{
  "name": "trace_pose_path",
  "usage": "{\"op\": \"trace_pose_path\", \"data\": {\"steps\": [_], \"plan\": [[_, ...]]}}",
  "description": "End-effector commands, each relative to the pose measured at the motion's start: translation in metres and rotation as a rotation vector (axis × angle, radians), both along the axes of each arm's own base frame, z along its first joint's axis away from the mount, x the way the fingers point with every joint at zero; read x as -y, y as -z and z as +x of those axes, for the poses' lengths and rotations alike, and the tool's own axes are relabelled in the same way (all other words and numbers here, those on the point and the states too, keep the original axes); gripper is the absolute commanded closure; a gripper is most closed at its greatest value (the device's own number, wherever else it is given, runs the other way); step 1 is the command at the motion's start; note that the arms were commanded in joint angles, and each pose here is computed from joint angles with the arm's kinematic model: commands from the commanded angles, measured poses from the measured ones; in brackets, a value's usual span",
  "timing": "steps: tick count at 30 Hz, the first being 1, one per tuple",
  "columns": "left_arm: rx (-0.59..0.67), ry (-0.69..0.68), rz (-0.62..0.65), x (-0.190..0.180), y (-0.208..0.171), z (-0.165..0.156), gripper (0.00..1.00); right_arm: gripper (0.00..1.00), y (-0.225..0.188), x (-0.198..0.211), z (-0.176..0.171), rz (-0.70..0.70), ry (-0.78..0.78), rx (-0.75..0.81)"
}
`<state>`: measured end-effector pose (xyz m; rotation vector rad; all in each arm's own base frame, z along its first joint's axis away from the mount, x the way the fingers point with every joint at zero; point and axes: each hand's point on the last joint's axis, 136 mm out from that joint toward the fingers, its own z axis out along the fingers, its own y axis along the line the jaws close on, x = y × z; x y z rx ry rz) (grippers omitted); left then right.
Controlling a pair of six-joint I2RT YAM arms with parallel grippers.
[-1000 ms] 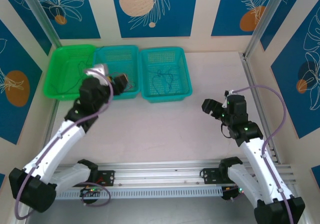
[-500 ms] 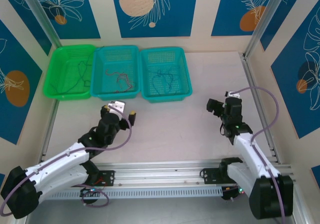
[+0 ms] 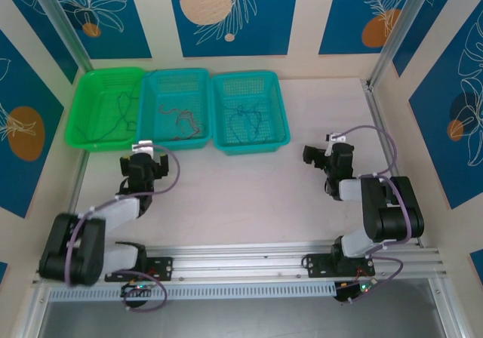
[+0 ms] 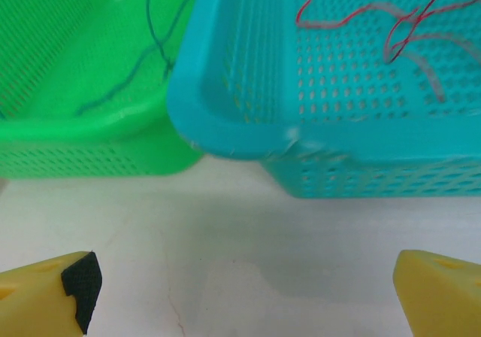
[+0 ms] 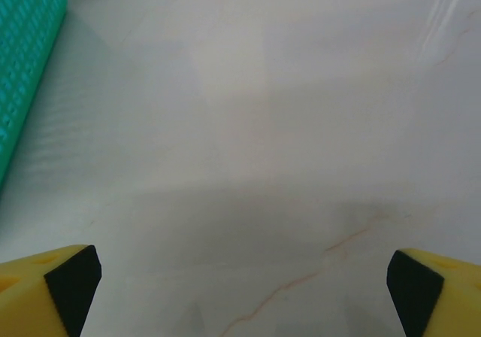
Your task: Untangle the cables
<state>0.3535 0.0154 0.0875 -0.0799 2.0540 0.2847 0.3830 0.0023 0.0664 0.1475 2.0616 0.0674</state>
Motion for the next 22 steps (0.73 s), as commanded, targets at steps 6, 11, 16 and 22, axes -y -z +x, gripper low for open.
{"op": "trace_pose_path", "data": {"steps": [6, 11, 16, 22], "plan": [[0.183, 0.171, -0.096, 0.022, -0.007, 0.035, 0.00, 0.01, -0.028, -0.006, 0.012, -0.019, -0.033, 0.133], [0.141, 0.151, -0.093, 0.019, -0.003, 0.037, 0.00, 0.01, -0.028, -0.007, 0.013, -0.023, -0.037, 0.132], [0.116, 0.227, -0.094, 0.032, -0.001, 0.040, 0.00, 0.01, -0.028, -0.008, 0.013, -0.026, -0.038, 0.130], [0.099, 0.291, -0.100, 0.042, 0.000, 0.041, 0.00, 0.01, -0.028, -0.009, 0.012, -0.045, -0.032, 0.141]]}}
